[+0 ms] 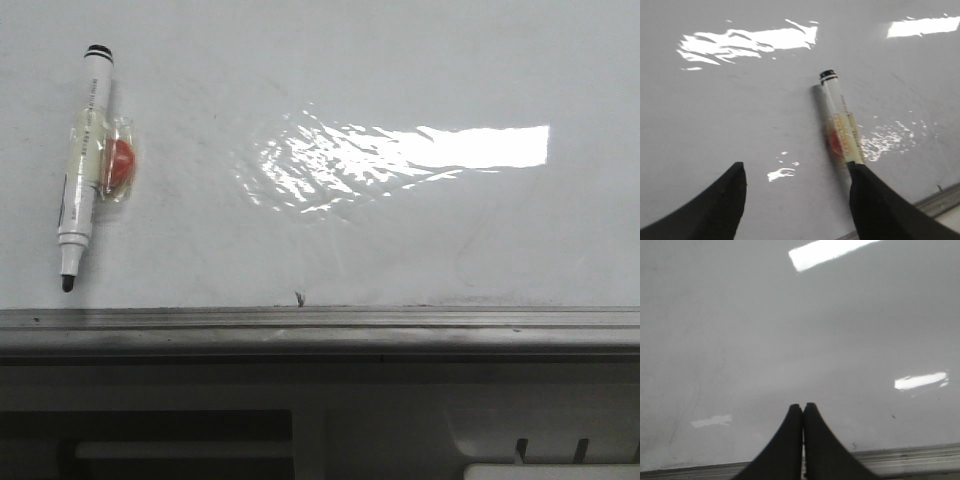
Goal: Write number 9 on whiteboard
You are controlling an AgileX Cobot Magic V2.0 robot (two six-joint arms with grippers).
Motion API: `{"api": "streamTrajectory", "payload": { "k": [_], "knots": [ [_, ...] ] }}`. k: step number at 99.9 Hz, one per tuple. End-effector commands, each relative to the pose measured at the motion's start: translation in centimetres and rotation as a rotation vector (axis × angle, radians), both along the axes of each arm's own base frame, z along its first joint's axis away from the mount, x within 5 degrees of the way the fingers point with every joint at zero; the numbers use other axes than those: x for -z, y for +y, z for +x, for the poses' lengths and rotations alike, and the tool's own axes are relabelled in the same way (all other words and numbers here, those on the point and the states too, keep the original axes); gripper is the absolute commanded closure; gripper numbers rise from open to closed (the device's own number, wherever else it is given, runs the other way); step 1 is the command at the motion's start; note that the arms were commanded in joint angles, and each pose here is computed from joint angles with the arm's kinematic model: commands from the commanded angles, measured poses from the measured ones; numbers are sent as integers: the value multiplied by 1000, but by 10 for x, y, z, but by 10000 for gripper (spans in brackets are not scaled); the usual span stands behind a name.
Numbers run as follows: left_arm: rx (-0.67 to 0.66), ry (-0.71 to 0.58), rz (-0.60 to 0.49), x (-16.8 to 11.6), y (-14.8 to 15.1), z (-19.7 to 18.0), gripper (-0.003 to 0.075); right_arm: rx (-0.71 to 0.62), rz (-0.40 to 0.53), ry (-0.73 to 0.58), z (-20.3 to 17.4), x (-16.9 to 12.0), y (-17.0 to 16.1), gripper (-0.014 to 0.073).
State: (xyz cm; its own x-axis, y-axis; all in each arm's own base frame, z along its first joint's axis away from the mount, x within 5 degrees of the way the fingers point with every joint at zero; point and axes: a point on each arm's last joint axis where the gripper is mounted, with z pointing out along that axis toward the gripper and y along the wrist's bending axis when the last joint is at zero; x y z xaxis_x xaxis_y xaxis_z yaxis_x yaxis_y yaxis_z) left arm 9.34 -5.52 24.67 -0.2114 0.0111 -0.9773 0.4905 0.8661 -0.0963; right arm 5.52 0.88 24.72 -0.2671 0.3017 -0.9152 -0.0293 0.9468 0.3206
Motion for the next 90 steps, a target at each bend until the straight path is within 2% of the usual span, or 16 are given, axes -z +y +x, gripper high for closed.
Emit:
{"api": "streamTrajectory", "payload": {
  "k": [1,11,26,45,76,90],
  "knots": [
    [23,-64,-63,-13,-10,9,303,12,1,-74,2,-15,-1,664],
    [69,-43,-59,-8,-22,14,303,11,1,-72,2,-15,-1,664],
    [74,0,-137,-3,-38,22,303,6,1,-67,2,-15,-1,664],
    [130,42,-88,10,-59,27,303,2,1,-67,2,-15,0,664],
    [37,36,-101,22,-66,44,304,2,1,-67,2,-15,0,664],
    [35,64,-70,30,-69,46,377,2,1,-67,2,-15,0,664]
  ]
}}
